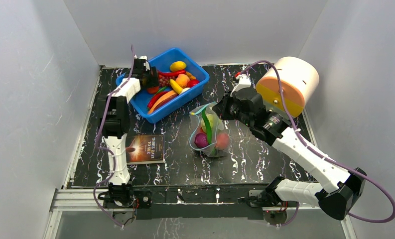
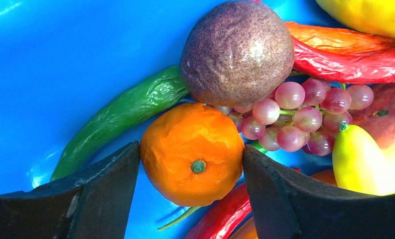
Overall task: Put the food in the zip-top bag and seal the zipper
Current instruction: Pick up the fake fruit from the bin.
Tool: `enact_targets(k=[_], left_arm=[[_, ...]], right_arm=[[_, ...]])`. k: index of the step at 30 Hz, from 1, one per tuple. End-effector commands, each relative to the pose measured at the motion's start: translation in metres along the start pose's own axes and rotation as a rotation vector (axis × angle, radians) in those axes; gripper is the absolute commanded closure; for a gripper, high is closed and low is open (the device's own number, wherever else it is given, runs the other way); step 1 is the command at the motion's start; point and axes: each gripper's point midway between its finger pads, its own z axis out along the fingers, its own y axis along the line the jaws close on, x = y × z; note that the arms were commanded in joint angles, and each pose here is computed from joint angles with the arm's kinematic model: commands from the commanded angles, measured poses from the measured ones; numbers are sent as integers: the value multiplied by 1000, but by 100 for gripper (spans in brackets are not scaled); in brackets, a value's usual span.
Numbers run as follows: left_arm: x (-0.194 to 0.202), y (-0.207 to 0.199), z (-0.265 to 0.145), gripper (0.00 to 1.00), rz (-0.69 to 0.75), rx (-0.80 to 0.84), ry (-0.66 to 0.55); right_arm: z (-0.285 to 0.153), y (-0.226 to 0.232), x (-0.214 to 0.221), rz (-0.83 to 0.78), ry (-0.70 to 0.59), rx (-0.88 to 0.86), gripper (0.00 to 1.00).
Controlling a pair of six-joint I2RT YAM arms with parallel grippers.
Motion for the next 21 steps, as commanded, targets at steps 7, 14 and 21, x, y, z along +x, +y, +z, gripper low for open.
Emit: enact_targets(k=[7, 14, 21], left_arm=[[-18, -12, -18, 60, 26, 56, -15], [-29, -12, -41, 61, 10, 49, -39], [-38, -23, -71, 62, -25, 105, -59]], right_arm=[[-13, 17, -38, 42, -127, -53, 100], [-18, 16, -37, 52, -133, -58, 100], [-16, 8, -24, 66, -108, -33, 100]])
